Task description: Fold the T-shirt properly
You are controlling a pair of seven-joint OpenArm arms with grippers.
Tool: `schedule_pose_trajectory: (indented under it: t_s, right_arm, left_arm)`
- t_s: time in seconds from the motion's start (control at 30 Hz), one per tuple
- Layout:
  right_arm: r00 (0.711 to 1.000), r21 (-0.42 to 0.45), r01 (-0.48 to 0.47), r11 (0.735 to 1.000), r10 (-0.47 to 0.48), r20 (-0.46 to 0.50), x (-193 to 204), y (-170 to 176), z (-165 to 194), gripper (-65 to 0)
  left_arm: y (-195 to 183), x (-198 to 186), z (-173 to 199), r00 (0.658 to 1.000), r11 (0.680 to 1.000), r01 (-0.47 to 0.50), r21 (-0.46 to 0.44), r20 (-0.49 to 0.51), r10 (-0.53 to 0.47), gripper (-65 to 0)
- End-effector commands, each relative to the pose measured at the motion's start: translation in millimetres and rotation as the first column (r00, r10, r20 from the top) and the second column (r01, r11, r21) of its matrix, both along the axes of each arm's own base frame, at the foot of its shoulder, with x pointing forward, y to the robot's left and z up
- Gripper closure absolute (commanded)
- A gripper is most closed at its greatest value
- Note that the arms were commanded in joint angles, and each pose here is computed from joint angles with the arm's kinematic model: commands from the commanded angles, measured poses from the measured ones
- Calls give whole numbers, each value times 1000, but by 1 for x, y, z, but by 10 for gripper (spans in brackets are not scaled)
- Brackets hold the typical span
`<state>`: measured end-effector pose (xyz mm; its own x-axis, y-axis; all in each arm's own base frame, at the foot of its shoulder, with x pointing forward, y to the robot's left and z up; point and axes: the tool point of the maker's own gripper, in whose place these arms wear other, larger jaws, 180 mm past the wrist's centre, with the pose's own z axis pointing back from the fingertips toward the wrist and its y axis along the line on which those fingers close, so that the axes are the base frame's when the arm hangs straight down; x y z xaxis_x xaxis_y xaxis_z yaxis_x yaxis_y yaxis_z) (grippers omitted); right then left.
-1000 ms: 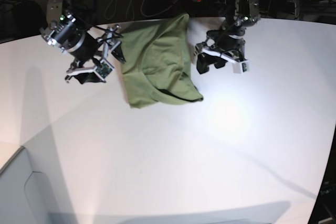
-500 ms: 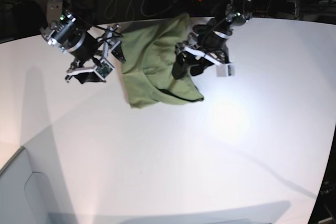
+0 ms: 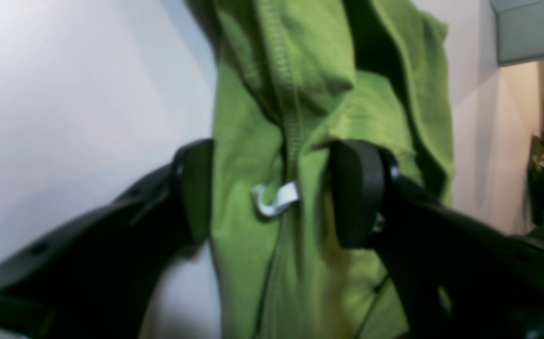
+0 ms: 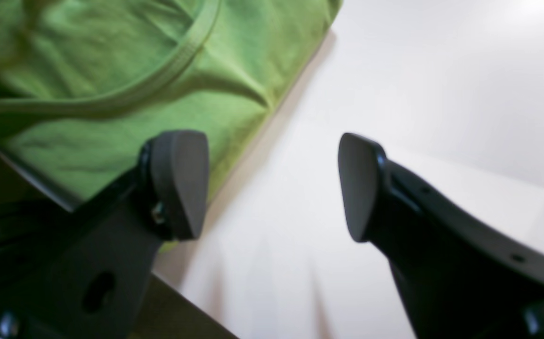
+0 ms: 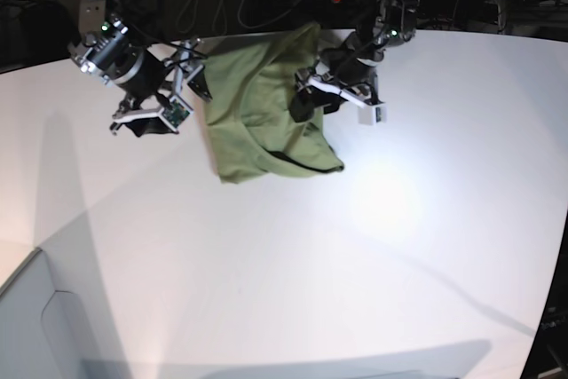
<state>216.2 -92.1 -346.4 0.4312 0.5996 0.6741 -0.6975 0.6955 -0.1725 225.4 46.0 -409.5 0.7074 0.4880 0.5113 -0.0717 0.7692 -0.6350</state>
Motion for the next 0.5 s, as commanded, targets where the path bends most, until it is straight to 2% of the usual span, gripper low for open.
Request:
schedule_pose_trajectory:
  t_s: [0.0, 0.07, 0.13, 0.2, 0.37, 0.47]
  right_arm:
    - [999, 24, -30, 999, 29, 34, 2, 6, 9, -415]
    - [999, 24, -29, 999, 28, 34, 2, 6, 9, -415]
    - [999, 23, -27, 999, 26, 34, 3, 5, 10, -415]
    - [999, 23, -28, 999, 27, 36, 3, 5, 10, -415]
    - [999, 23, -27, 999, 26, 43, 4, 5, 12, -415]
    - [999, 21, -20, 1000, 19, 49, 5, 3, 13, -415]
  left_arm:
    - [-1, -1, -1, 1000, 1000, -1, -7, -7, 1, -371]
    - [-1, -3, -5, 1000, 1000, 2, -6, -18, -2, -370]
    - [-2, -5, -8, 1000, 1000, 6, -7, -27, -6, -337]
    - [-2, -5, -9, 1000, 1000, 7, -7, -30, -7, -256]
    - [1, 1, -8, 999, 999, 32, 15, -17, -32, 0]
    - [4, 4, -15, 996, 994, 91, 56, -25, -89, 0]
